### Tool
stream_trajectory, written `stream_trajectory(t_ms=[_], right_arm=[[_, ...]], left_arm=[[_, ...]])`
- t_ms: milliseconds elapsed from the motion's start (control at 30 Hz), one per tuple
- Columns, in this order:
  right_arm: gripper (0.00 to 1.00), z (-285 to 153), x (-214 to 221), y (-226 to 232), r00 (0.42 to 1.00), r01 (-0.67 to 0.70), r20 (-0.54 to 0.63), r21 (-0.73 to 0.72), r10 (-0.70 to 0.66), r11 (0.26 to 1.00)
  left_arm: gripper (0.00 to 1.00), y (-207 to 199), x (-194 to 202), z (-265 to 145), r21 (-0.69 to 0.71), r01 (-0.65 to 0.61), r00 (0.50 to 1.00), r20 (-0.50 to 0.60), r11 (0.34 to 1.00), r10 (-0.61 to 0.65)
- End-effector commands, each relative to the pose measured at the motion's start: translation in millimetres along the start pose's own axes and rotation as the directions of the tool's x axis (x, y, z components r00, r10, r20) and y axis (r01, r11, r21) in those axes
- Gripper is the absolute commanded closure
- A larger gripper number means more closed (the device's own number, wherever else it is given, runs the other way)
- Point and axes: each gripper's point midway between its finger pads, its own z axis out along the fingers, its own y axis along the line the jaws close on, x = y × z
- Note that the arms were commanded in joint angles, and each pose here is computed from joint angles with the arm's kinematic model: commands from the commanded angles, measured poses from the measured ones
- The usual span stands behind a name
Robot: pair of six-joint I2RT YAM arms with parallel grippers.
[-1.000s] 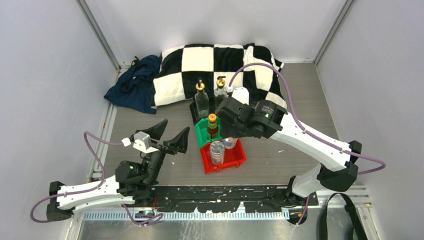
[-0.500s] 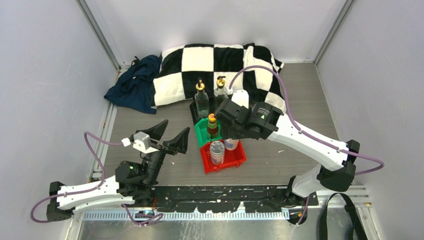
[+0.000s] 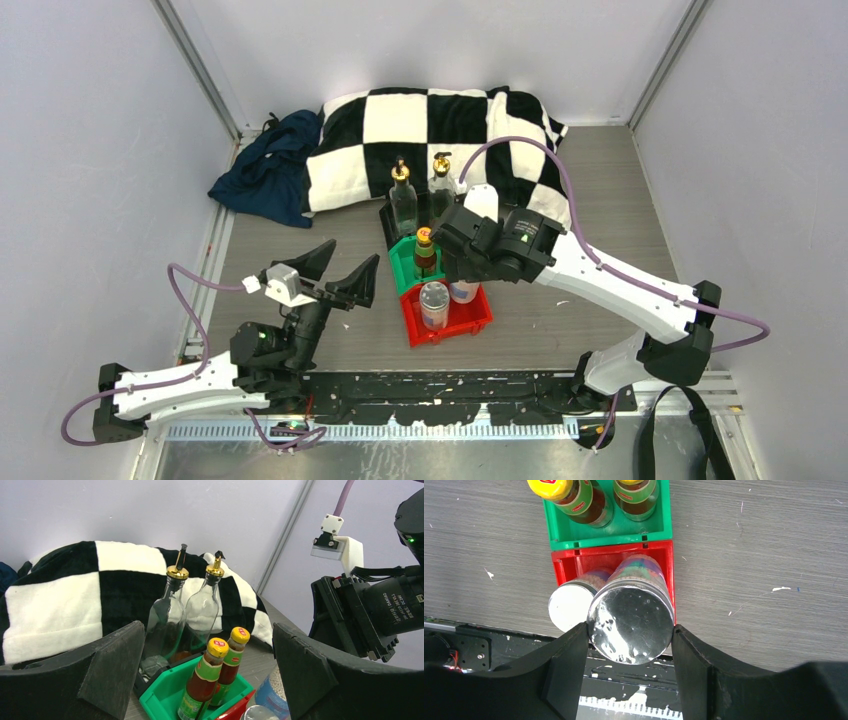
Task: Organize the condiment bottles
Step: Place the bottle in the storage box.
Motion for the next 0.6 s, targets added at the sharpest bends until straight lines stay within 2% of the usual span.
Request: stream_trajectory(t_ms=[0,567], right_arm=[[0.99,-12,-18,4,0.994,-0.067,0.082,-0.053,0.071,0.996],[0.99,-3,-7,0,0.997,-0.047,0.063,-0.039,0.049,0.998]], left_arm=[[0.00,0,-3,-1,0.002,0.020,1.000,0.010,1.000,-0.020],[0.00,0,1,-1,-0.001,0.015,1.000,0.001,1.000,-0.015]])
